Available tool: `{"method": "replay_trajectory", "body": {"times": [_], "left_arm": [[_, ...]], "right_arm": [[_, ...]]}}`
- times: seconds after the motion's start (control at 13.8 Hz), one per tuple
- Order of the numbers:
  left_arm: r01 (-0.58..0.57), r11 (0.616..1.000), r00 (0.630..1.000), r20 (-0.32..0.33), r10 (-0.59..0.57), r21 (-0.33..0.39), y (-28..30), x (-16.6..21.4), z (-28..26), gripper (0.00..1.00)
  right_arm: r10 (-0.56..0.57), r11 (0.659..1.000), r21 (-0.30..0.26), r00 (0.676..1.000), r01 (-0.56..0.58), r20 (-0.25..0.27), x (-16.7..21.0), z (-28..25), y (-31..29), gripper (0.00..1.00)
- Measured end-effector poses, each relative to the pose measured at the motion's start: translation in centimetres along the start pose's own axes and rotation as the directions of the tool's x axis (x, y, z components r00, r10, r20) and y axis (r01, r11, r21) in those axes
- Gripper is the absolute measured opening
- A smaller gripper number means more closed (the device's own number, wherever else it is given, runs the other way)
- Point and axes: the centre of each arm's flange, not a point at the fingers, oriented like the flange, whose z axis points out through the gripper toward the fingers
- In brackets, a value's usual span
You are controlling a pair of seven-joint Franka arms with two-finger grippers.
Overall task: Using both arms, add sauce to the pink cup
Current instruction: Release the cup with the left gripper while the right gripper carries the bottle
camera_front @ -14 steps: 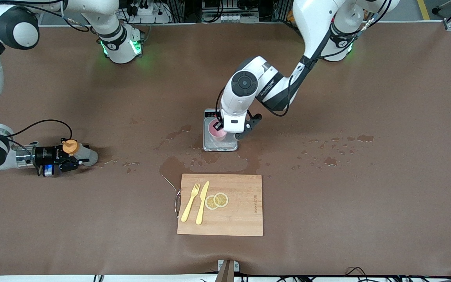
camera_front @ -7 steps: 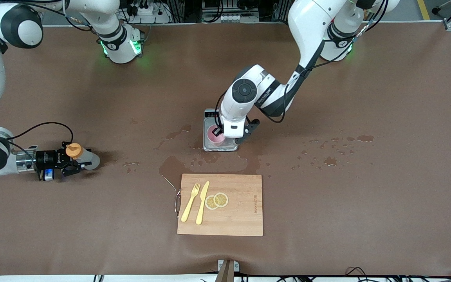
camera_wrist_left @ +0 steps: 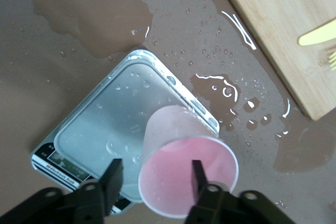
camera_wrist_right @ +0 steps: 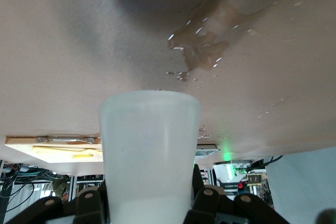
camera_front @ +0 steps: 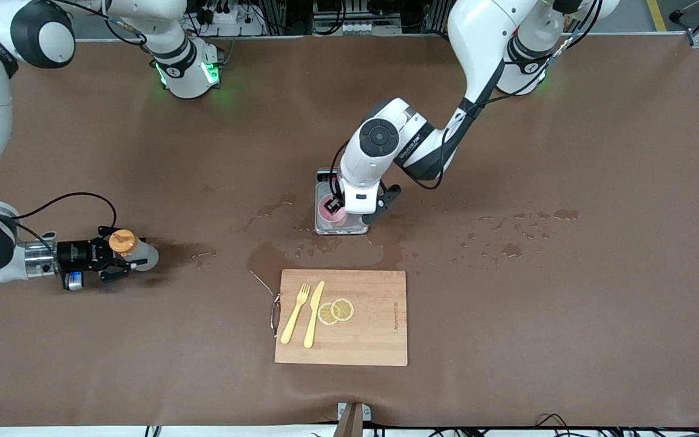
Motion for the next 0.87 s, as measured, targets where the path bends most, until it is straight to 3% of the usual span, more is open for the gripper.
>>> {"method": "replay_trajectory", "body": {"times": [0.22,0.29,0.58,0.87], "left_arm": [[-0.043,0.999,0.999,0.0,0.043,-0.013,0.4,-0.9,-4.0,0.97],[-0.083,0.996,0.997,-0.002,0.083,-0.019,0.5,-1.1,-5.5,1.0],[-0.234,0.972,0.972,-0.018,0.234,0.009,-0.1,0.1,-10.8,1.0],[-0.343,0.933,0.933,-0.072,0.352,0.109,-1.6,4.1,-14.1,1.0]], "right_arm": [[0.031,1.0,0.001,0.999,-0.031,-0.039,-1.8,0.8,-1.4,0.55],[0.043,0.999,0.0,0.998,-0.043,-0.053,-2.7,1.1,-1.9,0.55],[0.076,0.997,-0.015,0.991,-0.078,-0.113,-5.9,2.2,-3.4,0.55],[0.125,0.991,-0.015,0.963,-0.133,-0.239,-8.7,3.6,-4.9,0.54]]}}
